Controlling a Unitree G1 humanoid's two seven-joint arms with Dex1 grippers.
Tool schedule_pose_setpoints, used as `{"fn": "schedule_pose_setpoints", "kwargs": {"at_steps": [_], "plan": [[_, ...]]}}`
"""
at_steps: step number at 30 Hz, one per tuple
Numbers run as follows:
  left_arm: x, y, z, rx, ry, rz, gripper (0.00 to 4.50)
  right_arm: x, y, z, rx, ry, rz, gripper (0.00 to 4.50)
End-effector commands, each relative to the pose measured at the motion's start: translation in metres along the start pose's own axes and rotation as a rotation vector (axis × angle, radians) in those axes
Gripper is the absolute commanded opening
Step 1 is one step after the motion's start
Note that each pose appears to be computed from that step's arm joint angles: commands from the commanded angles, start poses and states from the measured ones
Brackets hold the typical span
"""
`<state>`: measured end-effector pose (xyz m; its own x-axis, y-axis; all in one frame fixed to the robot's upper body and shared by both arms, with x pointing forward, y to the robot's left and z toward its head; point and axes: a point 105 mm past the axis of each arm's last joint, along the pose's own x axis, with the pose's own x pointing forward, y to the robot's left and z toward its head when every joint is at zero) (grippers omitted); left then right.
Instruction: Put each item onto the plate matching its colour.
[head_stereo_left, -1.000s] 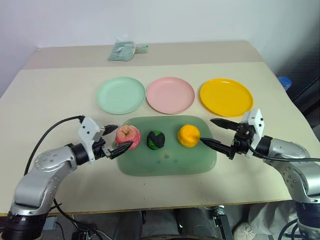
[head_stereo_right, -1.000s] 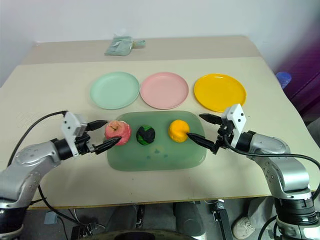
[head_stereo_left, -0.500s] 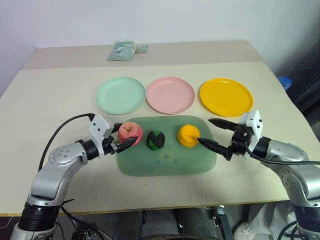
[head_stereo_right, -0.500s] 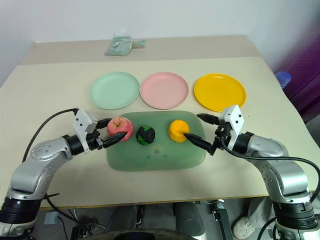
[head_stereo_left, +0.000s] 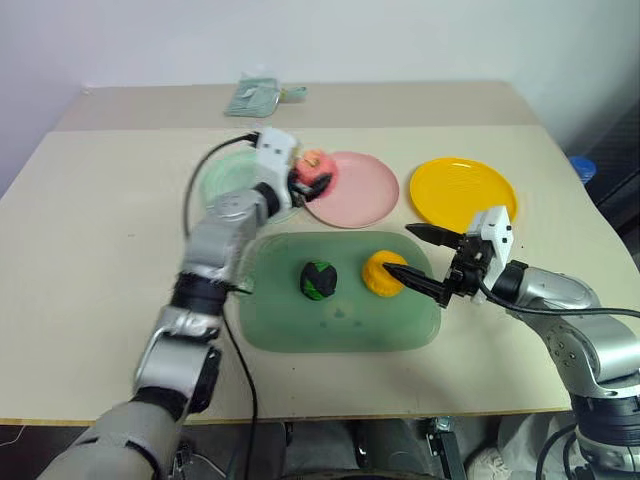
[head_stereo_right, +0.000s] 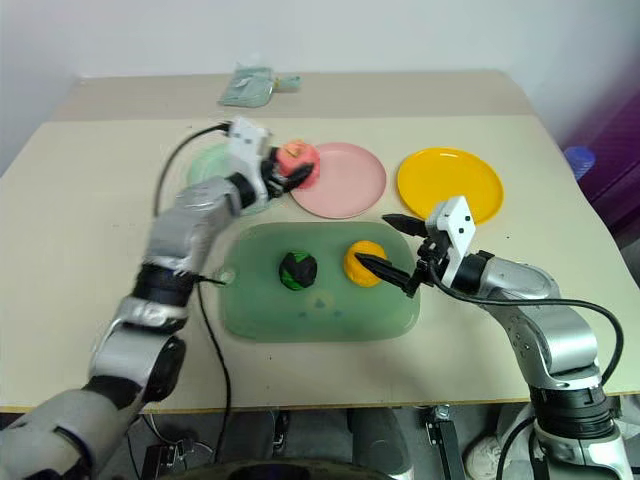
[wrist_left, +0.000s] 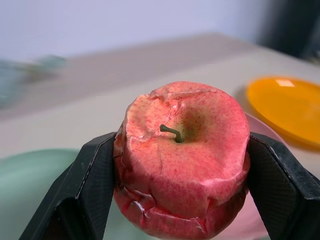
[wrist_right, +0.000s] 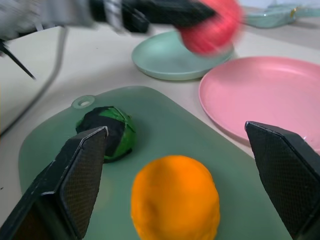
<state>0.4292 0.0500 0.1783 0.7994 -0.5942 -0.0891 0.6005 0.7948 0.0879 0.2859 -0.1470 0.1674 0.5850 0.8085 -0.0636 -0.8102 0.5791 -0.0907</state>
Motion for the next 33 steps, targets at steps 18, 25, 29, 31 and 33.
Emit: {"fn": "schedule_pose_setpoints", "kwargs": {"at_steps": [18,25,29,31,33], "plan": [[-0.071,-0.002,0.041,0.084,-0.267,-0.277,4.48,-0.021,0.002,0.008,-0.033,-0.008,-0.083,4.50],[-0.123,-0.067,-0.002,0.151,-0.057,-0.609,4.48,-0.023,-0.003,0.000,-0.018,0.014,-0.089,4.50],[-0.130,-0.081,-0.036,0.242,0.096,-0.642,4.48,-0.022,-0.004,-0.001,-0.017,0.011,-0.092,4.50],[-0.128,-0.077,-0.052,0.299,0.162,-0.611,4.48,-0.022,-0.003,-0.001,-0.017,0.009,-0.093,4.50],[-0.120,-0.066,-0.065,0.355,0.210,-0.533,4.48,-0.022,-0.003,-0.001,-0.018,0.007,-0.095,4.50]]}}
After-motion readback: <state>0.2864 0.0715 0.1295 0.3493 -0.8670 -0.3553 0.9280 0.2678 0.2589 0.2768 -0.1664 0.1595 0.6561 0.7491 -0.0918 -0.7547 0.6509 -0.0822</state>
